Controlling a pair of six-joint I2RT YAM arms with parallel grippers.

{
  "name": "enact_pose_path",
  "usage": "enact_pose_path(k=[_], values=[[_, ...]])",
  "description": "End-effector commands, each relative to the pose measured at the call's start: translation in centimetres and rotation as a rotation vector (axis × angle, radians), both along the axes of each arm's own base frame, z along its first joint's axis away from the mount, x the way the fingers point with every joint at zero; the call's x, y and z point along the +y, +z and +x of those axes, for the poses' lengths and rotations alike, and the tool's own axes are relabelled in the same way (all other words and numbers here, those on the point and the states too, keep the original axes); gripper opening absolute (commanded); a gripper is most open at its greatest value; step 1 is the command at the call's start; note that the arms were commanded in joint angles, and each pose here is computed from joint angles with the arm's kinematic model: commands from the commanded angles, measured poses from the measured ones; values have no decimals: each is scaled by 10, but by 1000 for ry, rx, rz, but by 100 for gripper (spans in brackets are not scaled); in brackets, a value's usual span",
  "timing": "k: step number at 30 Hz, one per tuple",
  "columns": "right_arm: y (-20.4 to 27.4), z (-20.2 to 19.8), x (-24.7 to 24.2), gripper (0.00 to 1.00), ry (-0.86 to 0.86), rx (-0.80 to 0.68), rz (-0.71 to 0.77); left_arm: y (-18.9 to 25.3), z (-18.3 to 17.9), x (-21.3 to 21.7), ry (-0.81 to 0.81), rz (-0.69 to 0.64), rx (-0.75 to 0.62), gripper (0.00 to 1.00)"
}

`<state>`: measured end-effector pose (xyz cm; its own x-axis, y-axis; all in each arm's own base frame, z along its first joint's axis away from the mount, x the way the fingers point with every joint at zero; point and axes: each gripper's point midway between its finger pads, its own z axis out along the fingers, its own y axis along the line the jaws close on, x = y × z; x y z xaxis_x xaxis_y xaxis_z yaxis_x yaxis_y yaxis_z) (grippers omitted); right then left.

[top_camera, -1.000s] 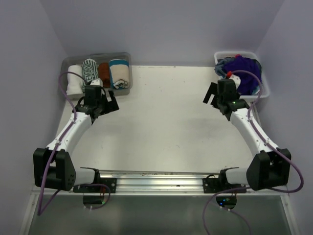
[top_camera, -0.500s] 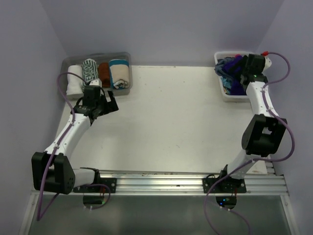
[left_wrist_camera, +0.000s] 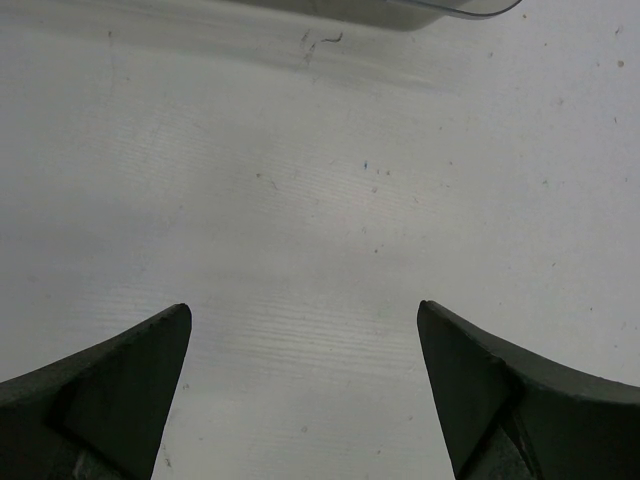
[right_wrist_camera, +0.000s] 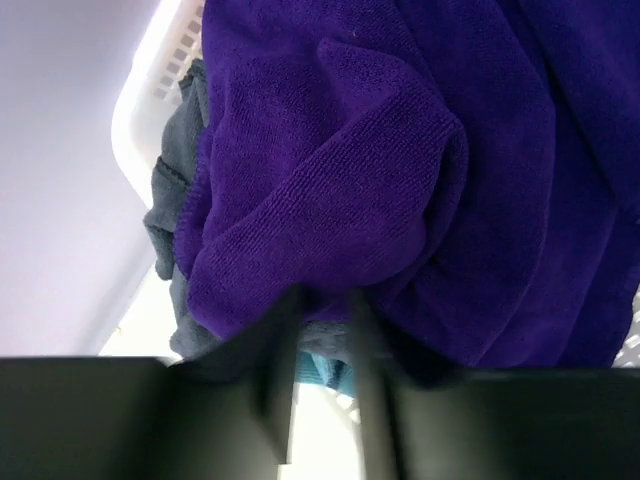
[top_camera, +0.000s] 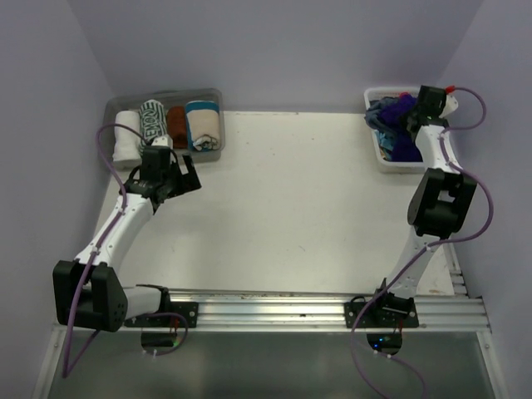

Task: Roll the towels
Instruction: Grab a towel with the right arm, then move the towel to the center of the board

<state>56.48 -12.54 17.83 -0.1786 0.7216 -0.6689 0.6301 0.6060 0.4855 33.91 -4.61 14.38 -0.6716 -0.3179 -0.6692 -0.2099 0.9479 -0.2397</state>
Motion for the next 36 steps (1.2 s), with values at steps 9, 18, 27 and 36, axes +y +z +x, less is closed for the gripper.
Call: enact_pose_path(k=[9, 18, 27, 36], values=[[114, -23, 3, 0, -10, -274, -55, 18, 4, 1, 12, 6, -49, 100], [248, -80, 56, 0, 172, -535, -180, 25, 18, -1, -3, 9, -62, 100], [370, -174, 189, 0, 556, -816, -212, 49, 36, -2, 9, -2, -108, 100], [304, -204, 301, 0, 878, -718, -56, 81, 49, 7, 62, 16, -143, 100]])
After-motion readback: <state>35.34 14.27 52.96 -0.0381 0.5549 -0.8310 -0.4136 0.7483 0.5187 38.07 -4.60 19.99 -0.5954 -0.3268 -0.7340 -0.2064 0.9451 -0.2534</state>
